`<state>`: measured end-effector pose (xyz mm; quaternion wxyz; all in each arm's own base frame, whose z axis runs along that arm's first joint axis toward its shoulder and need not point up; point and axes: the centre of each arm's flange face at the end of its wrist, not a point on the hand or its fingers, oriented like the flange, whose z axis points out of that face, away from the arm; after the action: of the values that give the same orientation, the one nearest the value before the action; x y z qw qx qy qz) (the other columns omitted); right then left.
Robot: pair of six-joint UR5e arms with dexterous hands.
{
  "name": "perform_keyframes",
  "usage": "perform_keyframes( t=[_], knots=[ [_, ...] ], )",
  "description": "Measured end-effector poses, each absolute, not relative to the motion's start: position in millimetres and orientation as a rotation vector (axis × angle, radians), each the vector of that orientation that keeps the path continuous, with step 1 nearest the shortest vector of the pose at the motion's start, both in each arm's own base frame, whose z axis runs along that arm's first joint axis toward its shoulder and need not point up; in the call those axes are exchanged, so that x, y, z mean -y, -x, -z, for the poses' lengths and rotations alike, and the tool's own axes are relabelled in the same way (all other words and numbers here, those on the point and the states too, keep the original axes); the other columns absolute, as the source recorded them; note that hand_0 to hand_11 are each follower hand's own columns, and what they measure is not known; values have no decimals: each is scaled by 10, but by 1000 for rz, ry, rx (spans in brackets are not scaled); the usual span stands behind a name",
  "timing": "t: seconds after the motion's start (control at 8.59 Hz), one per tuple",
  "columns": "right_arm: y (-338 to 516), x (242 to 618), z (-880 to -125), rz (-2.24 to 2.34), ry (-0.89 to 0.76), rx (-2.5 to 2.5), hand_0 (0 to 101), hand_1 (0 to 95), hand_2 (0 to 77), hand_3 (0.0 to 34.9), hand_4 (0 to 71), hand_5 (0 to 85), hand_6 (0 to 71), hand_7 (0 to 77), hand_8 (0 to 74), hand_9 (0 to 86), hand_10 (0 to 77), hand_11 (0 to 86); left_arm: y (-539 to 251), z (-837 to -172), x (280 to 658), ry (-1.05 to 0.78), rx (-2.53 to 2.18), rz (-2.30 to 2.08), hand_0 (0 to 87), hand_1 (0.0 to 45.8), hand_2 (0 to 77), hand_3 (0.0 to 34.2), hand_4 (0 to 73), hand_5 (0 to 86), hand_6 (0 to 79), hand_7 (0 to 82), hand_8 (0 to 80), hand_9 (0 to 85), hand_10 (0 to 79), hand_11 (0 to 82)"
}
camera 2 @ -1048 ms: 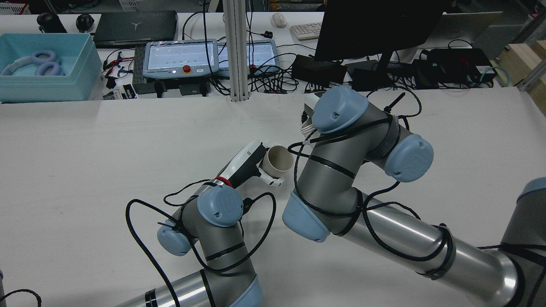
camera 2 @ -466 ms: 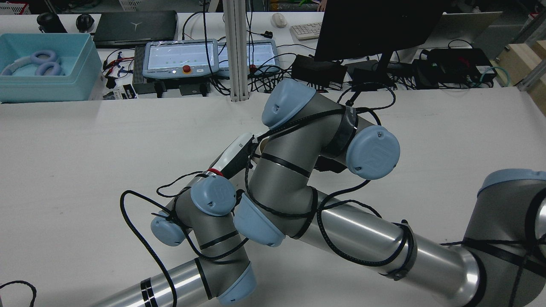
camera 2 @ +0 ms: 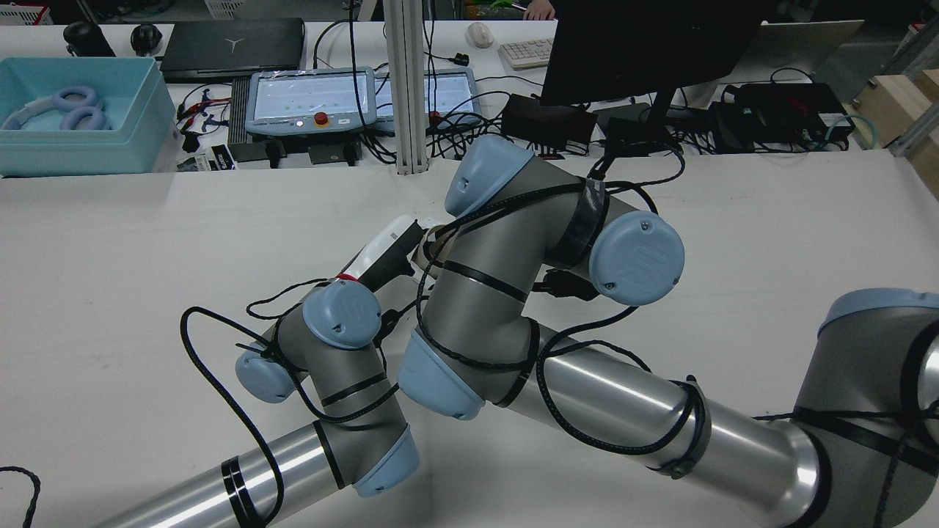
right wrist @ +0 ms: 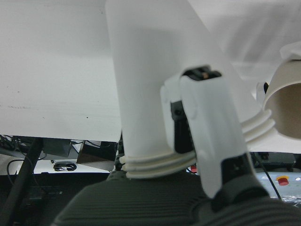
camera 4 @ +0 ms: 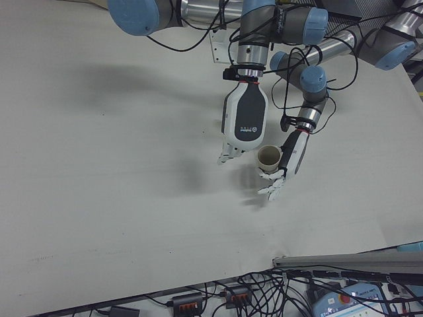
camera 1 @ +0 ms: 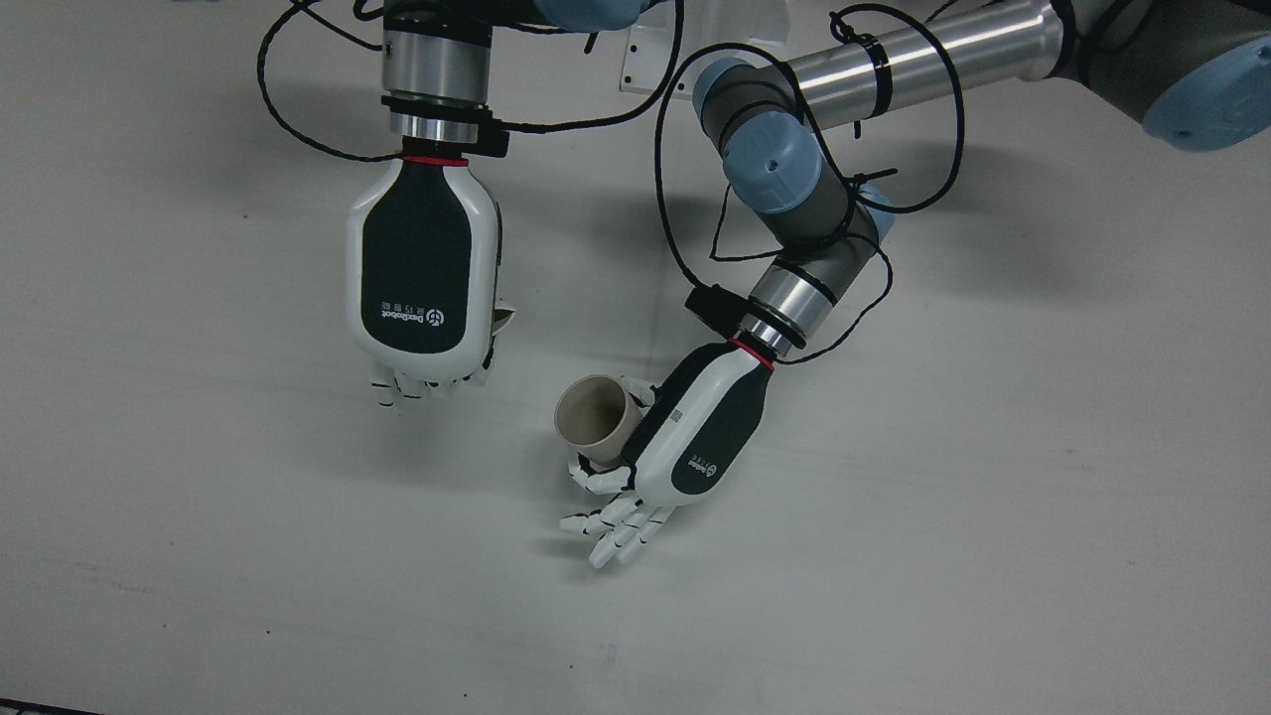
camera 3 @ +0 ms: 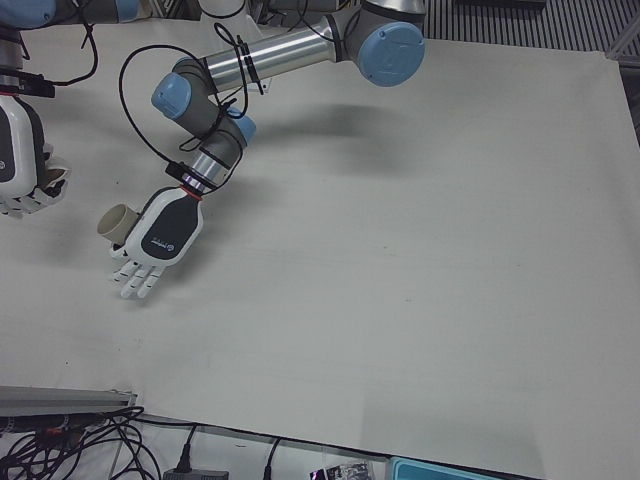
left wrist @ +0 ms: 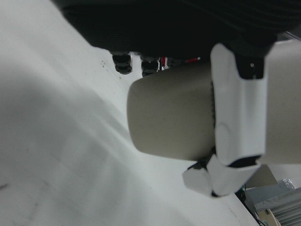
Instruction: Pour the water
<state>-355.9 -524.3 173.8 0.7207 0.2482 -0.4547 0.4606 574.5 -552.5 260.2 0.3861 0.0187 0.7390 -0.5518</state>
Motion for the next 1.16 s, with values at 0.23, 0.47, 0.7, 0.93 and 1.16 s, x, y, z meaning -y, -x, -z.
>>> perform_keyframes(
  t=[0.23, 0.47, 0.7, 0.93, 1.16],
  knots=[
    [3047, 5132, -1944, -1125, -554, 1096, 802, 218, 774, 3, 567, 513, 480, 491, 311, 355, 136, 235, -5691, -2486, 5517, -23, -1904, 1391, 605, 213, 393, 49, 502, 404, 175, 207, 87, 55, 38, 65],
    [2076, 4872, -2405, -1294, -593, 1261, 801, 229, 774, 5, 567, 513, 447, 415, 300, 355, 136, 240, -5497, -2065, 5407, 19, -1950, 1355, 605, 213, 393, 49, 502, 404, 175, 207, 87, 55, 33, 65],
    [1050, 4778, -2855, -1463, -687, 1411, 800, 229, 774, 0, 573, 502, 447, 415, 305, 360, 164, 273, -5265, -1743, 5279, 81, -1985, 1370, 607, 213, 393, 49, 502, 404, 175, 207, 87, 55, 33, 65],
    [198, 4845, -3222, -1537, -805, 1559, 781, 235, 774, 0, 562, 513, 447, 415, 316, 376, 191, 305, -5065, -1730, 5249, 239, -1990, 1496, 607, 207, 398, 49, 502, 404, 164, 202, 87, 55, 33, 65],
    [-459, 4835, -3691, -1556, -881, 1670, 635, 251, 774, 0, 496, 518, 447, 387, 316, 409, 224, 355, -4682, -2046, 5260, 373, -1992, 1641, 605, 207, 398, 49, 502, 404, 164, 196, 82, 55, 27, 65]
  ],
)
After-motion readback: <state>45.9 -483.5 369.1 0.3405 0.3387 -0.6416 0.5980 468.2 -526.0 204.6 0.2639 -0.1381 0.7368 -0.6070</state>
